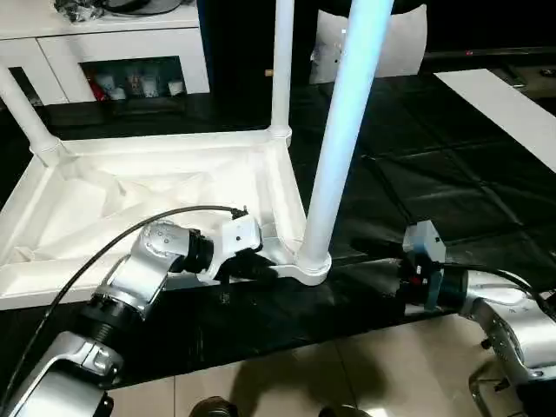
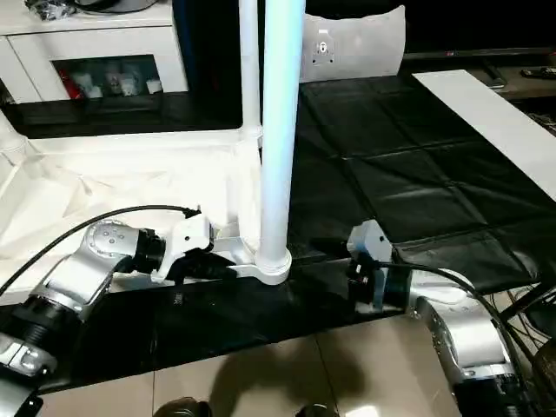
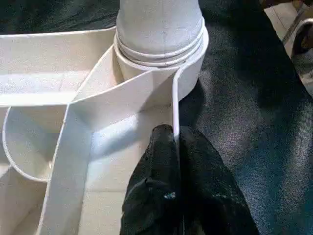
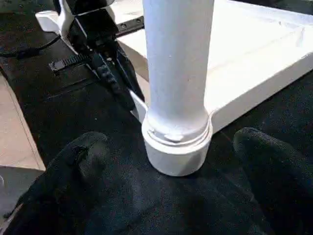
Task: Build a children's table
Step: Rotate leg to tighten
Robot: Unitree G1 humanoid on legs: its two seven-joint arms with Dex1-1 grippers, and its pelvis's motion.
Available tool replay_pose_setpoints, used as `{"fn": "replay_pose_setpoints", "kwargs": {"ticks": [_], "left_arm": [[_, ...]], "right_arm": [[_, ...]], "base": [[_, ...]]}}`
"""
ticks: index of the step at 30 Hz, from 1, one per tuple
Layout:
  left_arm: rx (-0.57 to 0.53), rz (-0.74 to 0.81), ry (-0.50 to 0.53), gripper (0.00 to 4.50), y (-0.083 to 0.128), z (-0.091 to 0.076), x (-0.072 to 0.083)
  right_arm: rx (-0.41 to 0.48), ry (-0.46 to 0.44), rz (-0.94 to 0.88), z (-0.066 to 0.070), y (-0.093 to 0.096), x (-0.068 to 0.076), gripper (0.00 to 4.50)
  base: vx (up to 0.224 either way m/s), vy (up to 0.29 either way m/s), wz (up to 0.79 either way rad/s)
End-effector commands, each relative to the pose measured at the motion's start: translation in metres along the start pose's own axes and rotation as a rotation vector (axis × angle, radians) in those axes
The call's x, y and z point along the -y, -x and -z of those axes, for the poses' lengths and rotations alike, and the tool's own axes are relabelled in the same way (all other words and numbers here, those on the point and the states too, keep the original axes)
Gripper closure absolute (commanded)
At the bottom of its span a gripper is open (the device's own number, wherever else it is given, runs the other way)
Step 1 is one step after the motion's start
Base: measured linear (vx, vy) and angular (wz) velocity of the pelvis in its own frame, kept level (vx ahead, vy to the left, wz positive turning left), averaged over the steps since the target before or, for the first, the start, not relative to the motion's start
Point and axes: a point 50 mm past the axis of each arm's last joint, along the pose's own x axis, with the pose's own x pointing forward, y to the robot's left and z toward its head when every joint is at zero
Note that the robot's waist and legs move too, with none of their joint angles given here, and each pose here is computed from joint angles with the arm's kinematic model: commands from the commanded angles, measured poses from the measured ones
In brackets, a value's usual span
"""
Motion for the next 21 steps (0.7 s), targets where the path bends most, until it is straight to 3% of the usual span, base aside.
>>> {"fn": "replay_pose_setpoints", "kwargs": {"ticks": [1, 8, 12, 13, 21], "left_arm": [[-0.035, 0.027, -0.028, 4.41, -0.001, 0.0, 0.0], [-0.012, 0.194, -0.084, 4.41, 0.002, -0.005, 0.008], [-0.016, 0.302, -0.133, 4.41, 0.001, -0.009, 0.014], [-0.018, 0.321, -0.145, 4.5, 0.001, -0.01, 0.015], [-0.061, 0.364, -0.202, 4.5, 0.0, -0.013, 0.013]], "right_arm": [[0.006, 0.037, -0.012, -0.007, -0.002, 0.003, 0.0], [-0.007, 0.081, -0.101, -0.018, -0.014, 0.016, 0.0], [-0.002, 0.061, -0.228, -0.02, -0.018, 0.016, 0.0], [-0.009, 0.059, -0.261, -0.02, -0.019, 0.015, 0.29], [-0.029, 0.077, -0.429, -0.025, -0.036, 0.012, 0.8]], "base": [[0.0, 0.0, 0.0], [0.0, 0.0, 0.0], [0.0, 0.0, 0.0], [0.0, 0.0, 0.0], [0.0, 0.0, 0.0]]}}
